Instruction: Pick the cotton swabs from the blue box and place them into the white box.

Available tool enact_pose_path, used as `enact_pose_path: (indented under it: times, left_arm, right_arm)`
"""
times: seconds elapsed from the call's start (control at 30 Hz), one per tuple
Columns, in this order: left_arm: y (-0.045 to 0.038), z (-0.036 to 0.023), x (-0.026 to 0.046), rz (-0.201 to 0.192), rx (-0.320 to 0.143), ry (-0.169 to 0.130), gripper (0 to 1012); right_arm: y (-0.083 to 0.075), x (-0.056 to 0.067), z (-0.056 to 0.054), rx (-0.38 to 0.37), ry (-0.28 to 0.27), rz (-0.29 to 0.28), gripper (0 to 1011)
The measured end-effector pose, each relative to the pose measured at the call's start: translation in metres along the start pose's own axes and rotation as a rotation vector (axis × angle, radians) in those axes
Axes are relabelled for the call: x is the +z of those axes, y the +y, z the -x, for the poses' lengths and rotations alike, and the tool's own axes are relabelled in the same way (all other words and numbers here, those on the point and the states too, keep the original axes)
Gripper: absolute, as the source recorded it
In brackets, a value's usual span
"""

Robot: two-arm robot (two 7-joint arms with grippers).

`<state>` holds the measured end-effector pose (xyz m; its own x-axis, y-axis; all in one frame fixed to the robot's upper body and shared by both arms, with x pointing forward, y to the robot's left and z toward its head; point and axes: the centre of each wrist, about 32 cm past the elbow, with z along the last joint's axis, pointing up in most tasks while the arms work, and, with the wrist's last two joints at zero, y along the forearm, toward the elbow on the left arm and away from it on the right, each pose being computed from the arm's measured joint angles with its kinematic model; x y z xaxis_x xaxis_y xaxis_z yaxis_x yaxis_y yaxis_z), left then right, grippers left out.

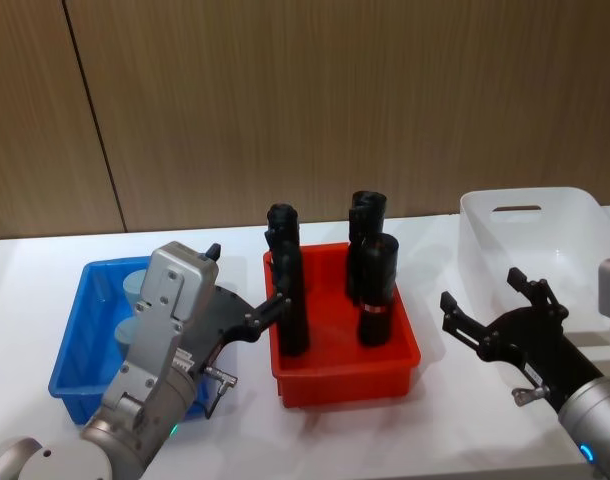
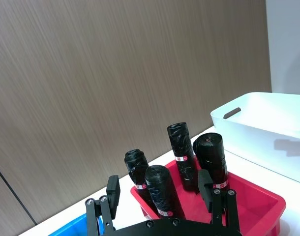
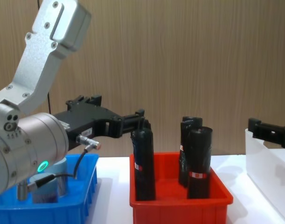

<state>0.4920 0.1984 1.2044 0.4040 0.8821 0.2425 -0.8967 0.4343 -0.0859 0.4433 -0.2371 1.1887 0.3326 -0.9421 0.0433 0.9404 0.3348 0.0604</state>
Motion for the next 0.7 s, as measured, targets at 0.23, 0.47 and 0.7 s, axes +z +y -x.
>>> enact_pose_path:
  times: [0.23,0.47,0.7]
  left_arm:
    - [0.0000,0.0000,0.0000,0.000,0.000,0.000,1004]
    - [0.0000,0.0000,0.0000,0.000,0.000,0.000,1004]
    - [0.0000,0.0000,0.0000,0.000,0.000,0.000,1004]
  right_arm:
    - [0.0000,0.0000,0.0000,0.000,0.000,0.000,1002]
    - [0.0000,0.0000,0.0000,0.000,0.000,0.000,1001]
    - [0.0000,0.0000,0.0000,0.000,0.000,0.000,1002]
